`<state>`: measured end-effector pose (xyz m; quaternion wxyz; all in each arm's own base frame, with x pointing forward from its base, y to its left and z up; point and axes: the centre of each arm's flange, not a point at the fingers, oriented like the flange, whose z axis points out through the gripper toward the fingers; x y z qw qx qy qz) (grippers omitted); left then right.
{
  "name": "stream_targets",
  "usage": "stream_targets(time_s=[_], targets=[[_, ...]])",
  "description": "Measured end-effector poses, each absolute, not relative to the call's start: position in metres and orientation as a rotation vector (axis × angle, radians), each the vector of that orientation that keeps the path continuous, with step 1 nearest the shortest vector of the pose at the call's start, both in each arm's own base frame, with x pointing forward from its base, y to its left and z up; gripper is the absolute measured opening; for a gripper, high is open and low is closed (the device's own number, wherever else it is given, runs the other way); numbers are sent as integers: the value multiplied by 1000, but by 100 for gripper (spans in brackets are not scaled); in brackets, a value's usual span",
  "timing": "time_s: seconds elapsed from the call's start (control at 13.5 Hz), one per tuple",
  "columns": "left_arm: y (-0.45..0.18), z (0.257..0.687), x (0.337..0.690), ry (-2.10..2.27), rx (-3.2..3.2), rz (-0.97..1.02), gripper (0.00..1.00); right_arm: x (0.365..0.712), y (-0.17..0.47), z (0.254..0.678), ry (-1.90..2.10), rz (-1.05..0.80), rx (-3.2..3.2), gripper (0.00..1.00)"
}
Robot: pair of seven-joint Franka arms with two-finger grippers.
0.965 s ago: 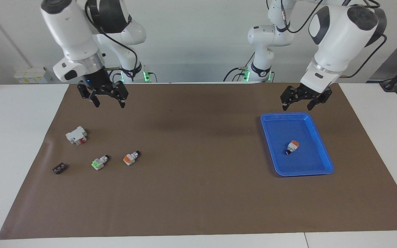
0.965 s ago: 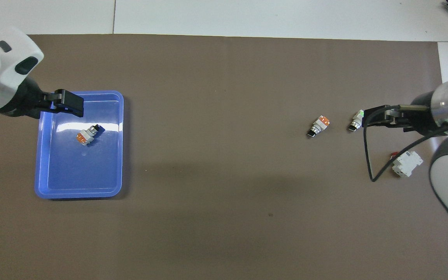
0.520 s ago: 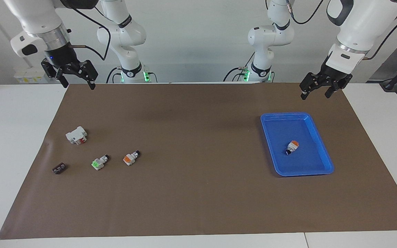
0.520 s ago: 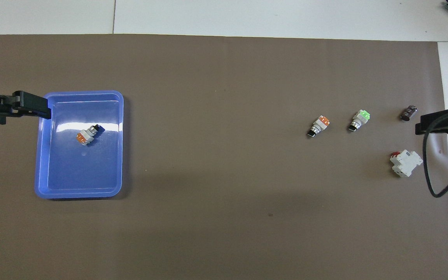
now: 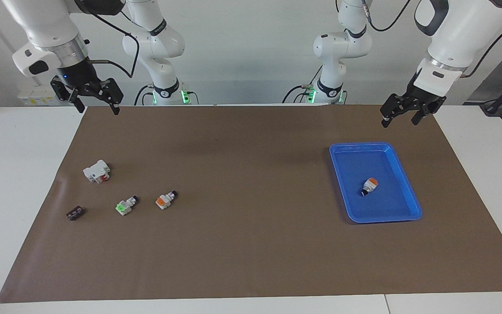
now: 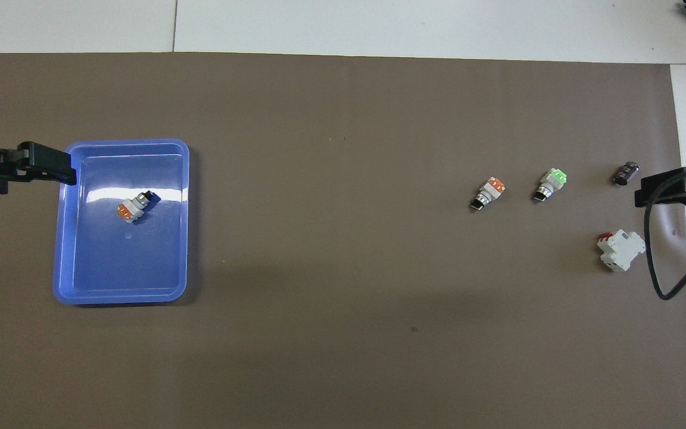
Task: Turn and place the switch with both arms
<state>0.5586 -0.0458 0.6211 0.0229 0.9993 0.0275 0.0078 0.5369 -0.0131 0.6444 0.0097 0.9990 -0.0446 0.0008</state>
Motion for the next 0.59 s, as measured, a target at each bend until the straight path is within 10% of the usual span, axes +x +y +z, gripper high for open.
stream_targets(time_s=[0.59], targets=[[-45,614,552,64,3169,-8,95,534,-12,641,-134,-47,3114,100]])
